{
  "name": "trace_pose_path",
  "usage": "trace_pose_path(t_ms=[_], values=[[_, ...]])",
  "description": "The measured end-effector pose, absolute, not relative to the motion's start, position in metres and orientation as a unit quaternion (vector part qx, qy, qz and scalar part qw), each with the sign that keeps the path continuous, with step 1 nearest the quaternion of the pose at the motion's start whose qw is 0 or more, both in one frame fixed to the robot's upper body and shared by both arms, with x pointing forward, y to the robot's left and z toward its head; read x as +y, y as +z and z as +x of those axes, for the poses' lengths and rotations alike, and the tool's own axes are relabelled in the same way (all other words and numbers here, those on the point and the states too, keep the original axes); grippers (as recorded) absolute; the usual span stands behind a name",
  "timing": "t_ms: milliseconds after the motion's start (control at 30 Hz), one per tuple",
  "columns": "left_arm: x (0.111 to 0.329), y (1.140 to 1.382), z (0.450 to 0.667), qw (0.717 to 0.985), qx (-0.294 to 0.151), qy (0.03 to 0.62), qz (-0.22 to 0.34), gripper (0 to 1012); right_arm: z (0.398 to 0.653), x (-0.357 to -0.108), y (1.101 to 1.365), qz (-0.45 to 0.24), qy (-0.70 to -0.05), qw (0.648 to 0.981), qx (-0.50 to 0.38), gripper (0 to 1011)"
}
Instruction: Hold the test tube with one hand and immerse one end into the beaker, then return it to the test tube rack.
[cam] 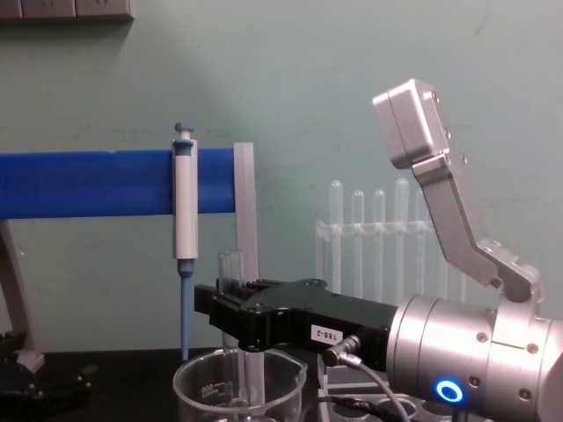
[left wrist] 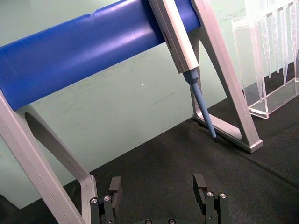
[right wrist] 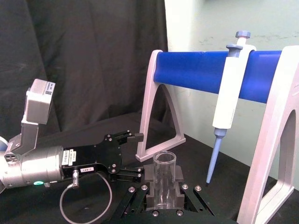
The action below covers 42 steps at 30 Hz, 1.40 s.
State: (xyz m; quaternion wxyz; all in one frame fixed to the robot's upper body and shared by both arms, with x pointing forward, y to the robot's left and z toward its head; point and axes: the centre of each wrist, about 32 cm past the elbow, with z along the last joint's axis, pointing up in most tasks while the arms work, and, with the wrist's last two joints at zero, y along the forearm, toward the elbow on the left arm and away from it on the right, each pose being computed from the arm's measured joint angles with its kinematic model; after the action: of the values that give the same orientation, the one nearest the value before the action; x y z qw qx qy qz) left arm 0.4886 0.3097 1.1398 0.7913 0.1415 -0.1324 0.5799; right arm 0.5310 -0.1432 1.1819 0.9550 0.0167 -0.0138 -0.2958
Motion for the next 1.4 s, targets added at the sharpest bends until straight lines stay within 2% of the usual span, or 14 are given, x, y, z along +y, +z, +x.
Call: trace_pose_path(t_ms=[667,1067,1400], values=[[0.31,1.14,0.489,0.791,-0.132,0.58,0.142,1000,0.527,-0.144,1.189,0.018,-0.291,0.956,-0.023,225],[0.31,1.14,0.489,0.791,-0.132,0.58,0.141,1000,0.522,-0.146,1.212,0.032,-0.287,0.957,-0.04,225],[0.31,1.14,0.489,0.791,-0.132,0.58,0.141,1000,0.521,-0.151,1.242,0.044,-0.28,0.958,-0.052,225]])
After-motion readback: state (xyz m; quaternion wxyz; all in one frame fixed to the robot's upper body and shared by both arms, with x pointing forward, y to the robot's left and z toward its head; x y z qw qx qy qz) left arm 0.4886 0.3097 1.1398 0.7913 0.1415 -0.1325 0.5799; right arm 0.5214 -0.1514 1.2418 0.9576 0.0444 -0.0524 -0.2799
